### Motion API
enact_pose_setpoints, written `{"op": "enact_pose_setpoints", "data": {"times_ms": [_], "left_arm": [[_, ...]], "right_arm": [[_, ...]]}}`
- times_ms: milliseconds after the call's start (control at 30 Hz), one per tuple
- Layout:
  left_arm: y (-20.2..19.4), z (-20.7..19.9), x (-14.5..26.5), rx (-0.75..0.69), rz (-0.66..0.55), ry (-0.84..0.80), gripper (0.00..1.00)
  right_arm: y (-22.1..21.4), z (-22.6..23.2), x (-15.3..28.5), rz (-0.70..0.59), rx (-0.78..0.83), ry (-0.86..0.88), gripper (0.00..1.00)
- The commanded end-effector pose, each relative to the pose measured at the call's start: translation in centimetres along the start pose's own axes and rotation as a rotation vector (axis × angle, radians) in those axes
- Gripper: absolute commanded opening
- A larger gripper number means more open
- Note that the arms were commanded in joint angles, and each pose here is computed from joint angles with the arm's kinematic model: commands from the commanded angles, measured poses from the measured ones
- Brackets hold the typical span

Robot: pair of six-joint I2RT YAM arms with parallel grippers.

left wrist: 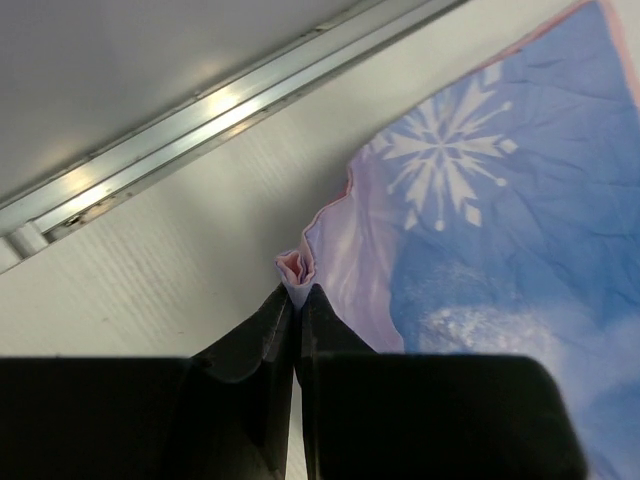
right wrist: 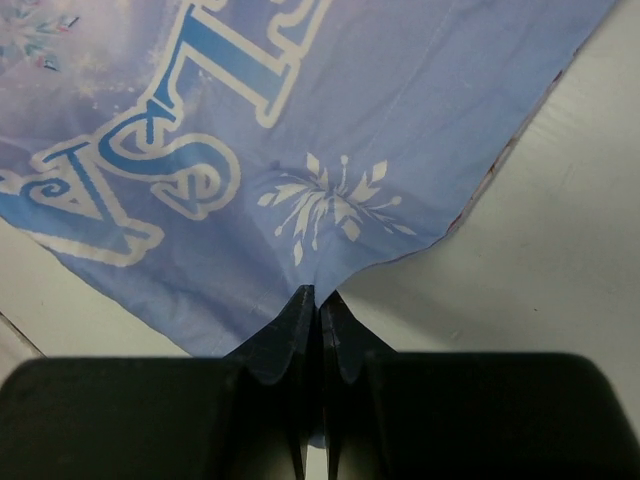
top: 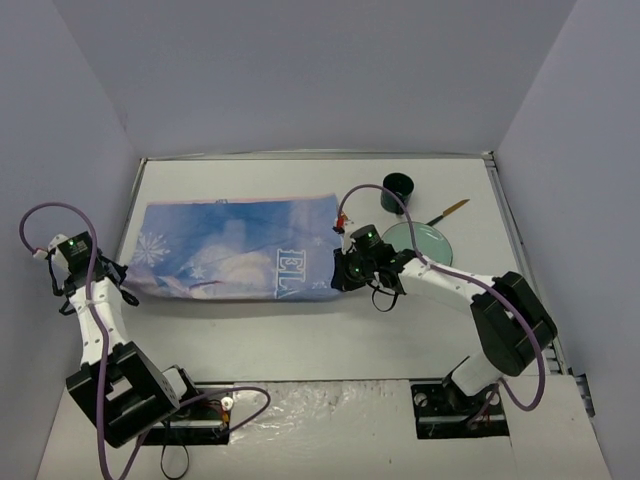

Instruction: Set the dinner table for one person

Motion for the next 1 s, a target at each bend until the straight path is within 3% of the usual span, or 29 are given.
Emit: {"op": "enact_pose_setpoints", "data": {"times_ms": [0, 133, 267, 400, 467, 600, 833, 967], "left_arm": [[0.5, 2.3, -0.3, 0.012, -0.093, 0.131, 0.00], [-0.1, 3.9, -0.4, 0.029, -0.094, 0.220, 0.00], [0.1, 4.6, 0.2, 0.048, -0.106, 0.274, 0.03], [0.7, 4.3, 1.0, 0.060, -0.115, 0.282, 0.37], [1.5, 3.6, 1.6, 0.064, -0.121, 0.259, 0.76], [1.7, 1.0, 2.6, 0.047, -0.086, 0.124, 0.97], [-0.5, -5.9, 4.2, -0.147, 0.009, -0.177, 0.97], [-3.1, -8.7, 3.6, -0.231, 0.060, -0.292, 0.90]], "right_arm": [[-1.7, 0.2, -1.1, 0.054, -0.073, -0.024, 0.04], [-3.4, 0.5, -1.4, 0.096, -0.100, -0.034, 0.06], [-4.3, 1.0, -0.7, 0.123, -0.120, -0.042, 0.19], [-3.7, 2.1, 0.4, 0.115, -0.088, -0.040, 0.41], [-2.7, 2.2, 1.7, 0.093, -0.069, -0.065, 0.50], [2.1, 2.6, 3.2, -0.027, 0.016, -0.089, 0.63], [9.1, 2.5, 1.5, -0.117, 0.218, -0.120, 0.63], [11.4, 2.3, -1.0, -0.128, 0.259, -0.107, 0.60]]}}
Point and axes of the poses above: each gripper's point midway between its finger pads, its own x axis back along the fingers, its own z axis along the line the jaws close on, y = z × x, the point moved 4 cm from there along x, back along the fingers, and after that the axes turned 6 degrees about x, right-handed, at the moved point
